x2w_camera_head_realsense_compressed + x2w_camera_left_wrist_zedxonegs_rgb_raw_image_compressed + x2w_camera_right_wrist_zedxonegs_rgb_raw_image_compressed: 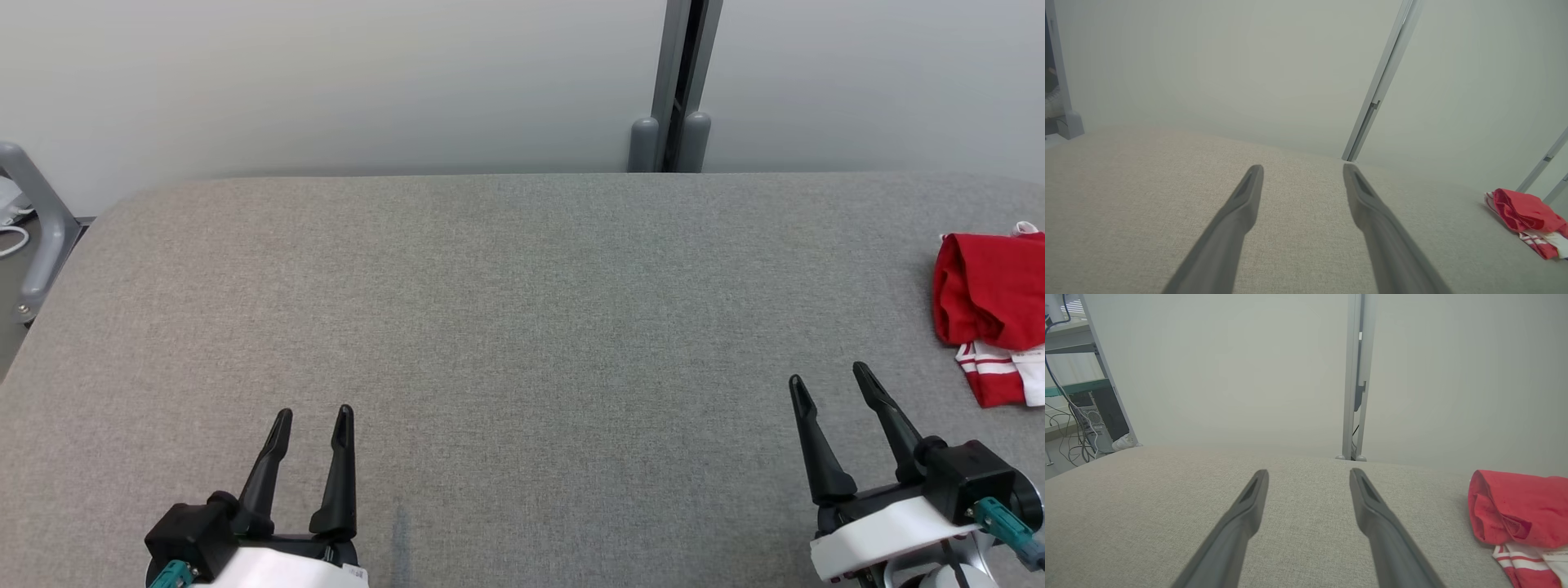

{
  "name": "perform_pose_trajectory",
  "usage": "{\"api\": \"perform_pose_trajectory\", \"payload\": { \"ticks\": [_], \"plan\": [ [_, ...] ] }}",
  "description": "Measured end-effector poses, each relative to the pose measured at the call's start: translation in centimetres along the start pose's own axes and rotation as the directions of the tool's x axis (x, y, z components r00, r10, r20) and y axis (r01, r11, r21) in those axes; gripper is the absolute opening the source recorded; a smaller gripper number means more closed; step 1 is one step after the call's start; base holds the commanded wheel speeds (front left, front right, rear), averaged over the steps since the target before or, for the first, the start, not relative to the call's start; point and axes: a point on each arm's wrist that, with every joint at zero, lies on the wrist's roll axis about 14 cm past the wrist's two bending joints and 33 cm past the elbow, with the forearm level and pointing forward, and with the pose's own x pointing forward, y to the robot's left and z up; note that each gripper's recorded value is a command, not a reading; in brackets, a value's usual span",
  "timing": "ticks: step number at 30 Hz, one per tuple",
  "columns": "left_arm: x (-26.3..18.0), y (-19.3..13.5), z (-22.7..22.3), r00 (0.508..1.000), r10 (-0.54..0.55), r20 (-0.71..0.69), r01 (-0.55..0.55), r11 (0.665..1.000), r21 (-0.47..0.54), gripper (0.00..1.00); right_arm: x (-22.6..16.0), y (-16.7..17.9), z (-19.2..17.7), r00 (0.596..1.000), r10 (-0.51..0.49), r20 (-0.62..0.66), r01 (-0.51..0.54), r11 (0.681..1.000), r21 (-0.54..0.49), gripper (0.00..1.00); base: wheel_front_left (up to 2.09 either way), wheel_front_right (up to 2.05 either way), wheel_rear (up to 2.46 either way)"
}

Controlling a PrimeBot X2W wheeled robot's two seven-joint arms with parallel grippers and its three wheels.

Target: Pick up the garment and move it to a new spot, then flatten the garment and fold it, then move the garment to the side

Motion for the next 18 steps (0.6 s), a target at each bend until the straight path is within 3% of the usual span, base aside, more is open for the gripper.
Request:
{"api": "perform_pose_trajectory", "payload": {
  "ticks": [18],
  "plan": [
    [0.52, -0.64, -0.28, 1.0, -0.022, -0.007, 0.022, 0.999, -0.029, 1.0, -0.64, -1.04, 0.91, 0.999, -0.038, 0.025, 0.038, 0.999, -0.021, 1.0, 0.0, 0.0, 0.0]
  ]
}}
